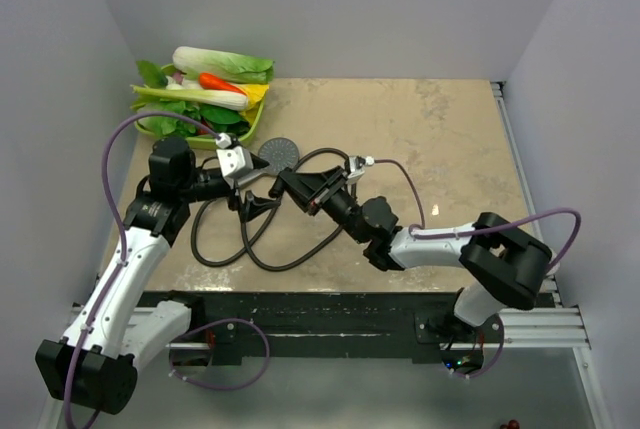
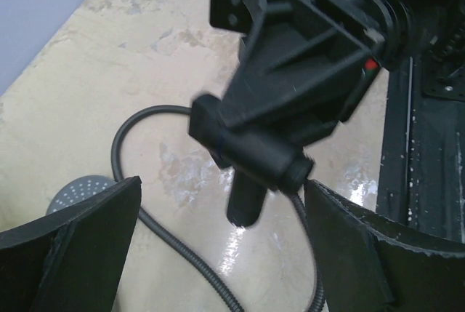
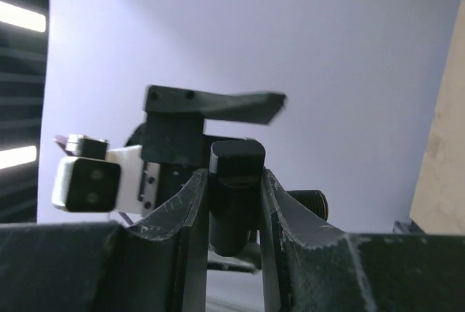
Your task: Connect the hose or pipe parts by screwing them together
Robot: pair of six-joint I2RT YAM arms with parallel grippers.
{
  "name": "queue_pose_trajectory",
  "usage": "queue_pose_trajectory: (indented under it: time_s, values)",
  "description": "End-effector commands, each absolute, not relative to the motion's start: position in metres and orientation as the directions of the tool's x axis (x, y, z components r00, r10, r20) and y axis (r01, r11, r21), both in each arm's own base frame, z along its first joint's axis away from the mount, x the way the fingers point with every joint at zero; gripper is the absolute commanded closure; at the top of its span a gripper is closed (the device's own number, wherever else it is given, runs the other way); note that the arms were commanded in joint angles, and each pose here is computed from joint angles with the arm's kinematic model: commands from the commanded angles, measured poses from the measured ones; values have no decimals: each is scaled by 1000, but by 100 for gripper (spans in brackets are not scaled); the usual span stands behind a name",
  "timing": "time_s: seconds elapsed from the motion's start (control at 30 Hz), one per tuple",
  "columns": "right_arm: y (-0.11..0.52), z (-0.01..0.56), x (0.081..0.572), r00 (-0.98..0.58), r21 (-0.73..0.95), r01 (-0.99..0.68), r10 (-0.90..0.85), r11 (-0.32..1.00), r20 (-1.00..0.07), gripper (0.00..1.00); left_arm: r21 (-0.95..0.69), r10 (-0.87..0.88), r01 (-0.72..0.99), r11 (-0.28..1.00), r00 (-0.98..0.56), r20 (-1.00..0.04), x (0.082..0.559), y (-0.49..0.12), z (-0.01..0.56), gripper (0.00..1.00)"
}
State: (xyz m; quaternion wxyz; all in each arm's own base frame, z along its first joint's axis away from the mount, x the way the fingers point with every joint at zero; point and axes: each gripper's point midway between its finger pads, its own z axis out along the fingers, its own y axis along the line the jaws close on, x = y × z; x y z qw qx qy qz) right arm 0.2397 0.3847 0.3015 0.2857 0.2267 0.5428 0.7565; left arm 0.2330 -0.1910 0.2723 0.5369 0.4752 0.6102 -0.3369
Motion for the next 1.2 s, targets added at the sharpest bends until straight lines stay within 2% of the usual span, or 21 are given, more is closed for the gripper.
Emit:
queue_pose_trajectory:
  time_s: [0.0,0.07,0.17,0.2,0.27,0.63,0.73,0.8,0.93,1.17]
  values:
    - [359,376,220,-744,782,-254,632,-570,219,100,250,252,902,353,166,-953,245,-187,289,4]
    - [359,378,219,-748,769,-247,621,-590,236,100,257,271,905,340,167,-948,246,-187,288,6]
    - [362,381,215,-755,753,-242,607,-612,250,100,256,299,911,323,158,-941,244,-185,280,15]
    - [361,383,214,-757,744,-245,602,-622,254,100,261,312,916,305,163,-936,241,-185,276,22]
    - [359,384,214,-757,731,-245,597,-637,267,100,253,327,924,287,153,-933,237,-184,272,24]
    - [350,396,210,-761,700,-263,588,-664,272,100,257,377,930,264,145,-915,221,-177,256,6]
    - [350,399,207,-771,689,-260,575,-676,273,100,272,369,923,271,161,-916,224,-177,258,13]
    - [347,402,206,-771,678,-262,572,-686,280,100,254,369,931,262,147,-918,225,-179,256,21]
    - [349,408,203,-782,671,-260,559,-695,276,100,254,376,932,260,145,-915,228,-179,255,27]
    - [355,416,199,-800,644,-247,527,-724,286,100,272,367,924,269,163,-916,231,-180,259,42]
